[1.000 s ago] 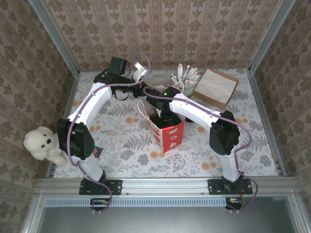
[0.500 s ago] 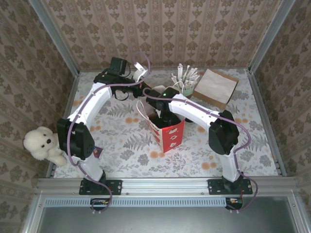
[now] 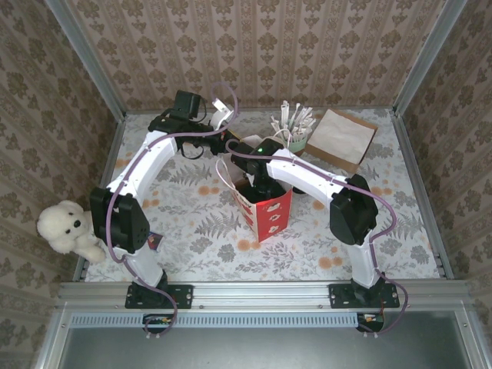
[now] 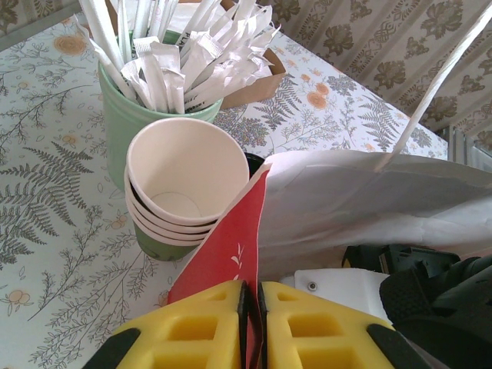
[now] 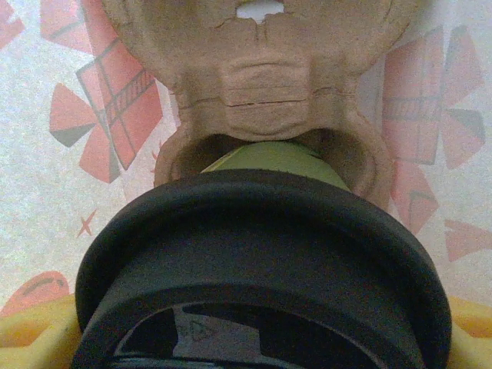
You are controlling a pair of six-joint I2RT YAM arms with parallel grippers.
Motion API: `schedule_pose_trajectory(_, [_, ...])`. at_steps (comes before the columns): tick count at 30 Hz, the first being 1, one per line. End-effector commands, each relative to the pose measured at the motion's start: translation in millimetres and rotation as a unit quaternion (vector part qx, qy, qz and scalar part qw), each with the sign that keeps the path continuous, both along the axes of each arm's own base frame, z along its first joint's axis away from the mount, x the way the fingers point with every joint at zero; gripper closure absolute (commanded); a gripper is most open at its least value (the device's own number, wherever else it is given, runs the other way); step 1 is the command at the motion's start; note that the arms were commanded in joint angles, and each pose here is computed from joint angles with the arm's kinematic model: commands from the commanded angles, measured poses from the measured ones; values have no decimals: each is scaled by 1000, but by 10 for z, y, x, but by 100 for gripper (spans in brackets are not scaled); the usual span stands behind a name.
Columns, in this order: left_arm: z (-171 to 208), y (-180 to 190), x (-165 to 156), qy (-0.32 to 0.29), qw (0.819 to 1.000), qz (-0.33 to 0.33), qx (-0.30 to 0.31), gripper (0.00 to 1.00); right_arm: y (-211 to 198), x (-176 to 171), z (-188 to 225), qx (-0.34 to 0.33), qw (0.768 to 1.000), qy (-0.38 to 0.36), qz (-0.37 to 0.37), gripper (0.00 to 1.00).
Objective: Pack the takeout coffee
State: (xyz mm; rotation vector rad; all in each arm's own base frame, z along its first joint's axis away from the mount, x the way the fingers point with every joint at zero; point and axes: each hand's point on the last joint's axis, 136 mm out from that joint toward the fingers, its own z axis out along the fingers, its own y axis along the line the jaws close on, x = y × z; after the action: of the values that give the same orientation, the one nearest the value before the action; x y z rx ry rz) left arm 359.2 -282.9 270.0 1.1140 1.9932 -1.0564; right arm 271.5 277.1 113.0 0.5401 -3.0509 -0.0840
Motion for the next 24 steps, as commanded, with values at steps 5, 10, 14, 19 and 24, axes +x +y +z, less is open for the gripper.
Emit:
schedule_pose_trajectory(5, [173,-64,-173,-1,999,-24,-26,85,-41,91,-299,-21,1000,-8,9,46])
schedule_pose_trajectory(10, [163,-66,-181,0,999,-25,-26,85,2,139,-250,-9,1000,-22,9,47])
schedule_pose_trajectory(14, [152,-67,-185,2,999,-26,-26,85,28,173,-200,-2,999,-31,9,47])
schedule_pose_trajectory(19, [148,-74,-190,4,999,-27,-27,85,41,227,-193,2,999,-51,13,48])
schedule_pose_trajectory(24, [153,-73,-190,3,999,-26,-27,85,37,261,-211,9,997,-72,14,49])
